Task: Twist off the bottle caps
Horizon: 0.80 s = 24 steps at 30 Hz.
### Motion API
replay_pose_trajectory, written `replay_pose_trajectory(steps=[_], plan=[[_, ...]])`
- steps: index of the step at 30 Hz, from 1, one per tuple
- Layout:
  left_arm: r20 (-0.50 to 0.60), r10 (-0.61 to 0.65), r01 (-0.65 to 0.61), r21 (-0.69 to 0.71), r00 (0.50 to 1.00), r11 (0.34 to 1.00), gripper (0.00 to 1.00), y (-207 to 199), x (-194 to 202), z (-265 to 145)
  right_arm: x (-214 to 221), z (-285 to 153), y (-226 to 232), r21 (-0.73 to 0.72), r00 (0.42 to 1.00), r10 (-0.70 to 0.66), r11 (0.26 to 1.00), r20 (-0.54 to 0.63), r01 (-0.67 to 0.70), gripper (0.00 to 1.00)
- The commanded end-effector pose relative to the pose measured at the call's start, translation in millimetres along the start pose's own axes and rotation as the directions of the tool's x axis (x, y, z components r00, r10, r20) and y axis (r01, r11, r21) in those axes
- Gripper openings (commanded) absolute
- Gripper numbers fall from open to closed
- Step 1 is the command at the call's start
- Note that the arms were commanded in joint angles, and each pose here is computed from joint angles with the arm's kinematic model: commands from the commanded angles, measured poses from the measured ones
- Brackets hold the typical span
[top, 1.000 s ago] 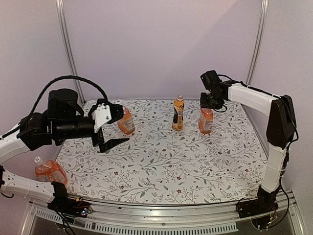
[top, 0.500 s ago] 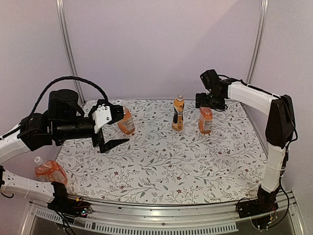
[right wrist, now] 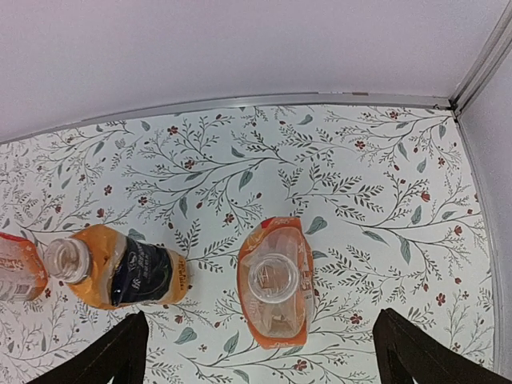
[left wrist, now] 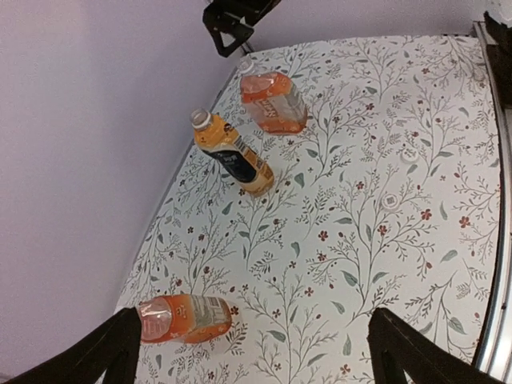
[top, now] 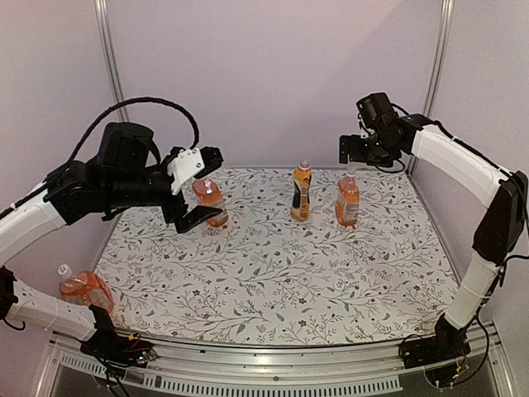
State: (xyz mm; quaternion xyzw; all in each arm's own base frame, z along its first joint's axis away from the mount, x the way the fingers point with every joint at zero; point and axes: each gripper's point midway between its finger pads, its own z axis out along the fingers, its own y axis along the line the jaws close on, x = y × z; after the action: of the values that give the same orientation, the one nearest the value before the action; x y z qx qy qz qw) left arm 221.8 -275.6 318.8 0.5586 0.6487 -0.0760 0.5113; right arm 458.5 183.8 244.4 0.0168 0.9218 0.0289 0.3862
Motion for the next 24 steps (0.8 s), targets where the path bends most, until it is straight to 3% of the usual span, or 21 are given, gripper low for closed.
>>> replay_pose_trajectory(steps=[1, 6, 13, 17, 21, 24], plan=[[-0.199, -0.223, 0.203, -0.116, 0.954, 0.972, 1.00, 61, 35, 15, -16, -65, 7, -0.088, 0.995, -0.014, 0.996, 0.103, 0.023, 0.99], [-0.385, -0.450, 0.405, -0.195, 0.806, 0.893, 1.00, 117, 80, 47, -5, -97, 16, -0.166, 0.991, -0.023, 0.985, 0.130, 0.045, 0.99], [-0.456, -0.545, 0.518, -0.196, 0.704, 0.833, 1.00, 163, 133, 99, 23, -120, 19, -0.224, 0.992, -0.023, 0.973, 0.121, 0.050, 0.99], [-0.435, -0.582, 0.557, -0.198, 0.687, 0.807, 1.00, 176, 155, 122, 34, -128, 11, -0.215, 0.993, -0.001, 0.976, 0.116, 0.026, 0.99], [-0.389, -0.587, 0.571, -0.169, 0.710, 0.804, 0.98, 173, 157, 138, 40, -135, 4, -0.191, 0.994, 0.014, 0.982, 0.104, 0.006, 0.99], [-0.391, -0.594, 0.576, -0.177, 0.703, 0.798, 0.89, 169, 165, 142, 44, -138, 2, -0.183, 0.995, 0.019, 0.983, 0.096, -0.001, 0.99]])
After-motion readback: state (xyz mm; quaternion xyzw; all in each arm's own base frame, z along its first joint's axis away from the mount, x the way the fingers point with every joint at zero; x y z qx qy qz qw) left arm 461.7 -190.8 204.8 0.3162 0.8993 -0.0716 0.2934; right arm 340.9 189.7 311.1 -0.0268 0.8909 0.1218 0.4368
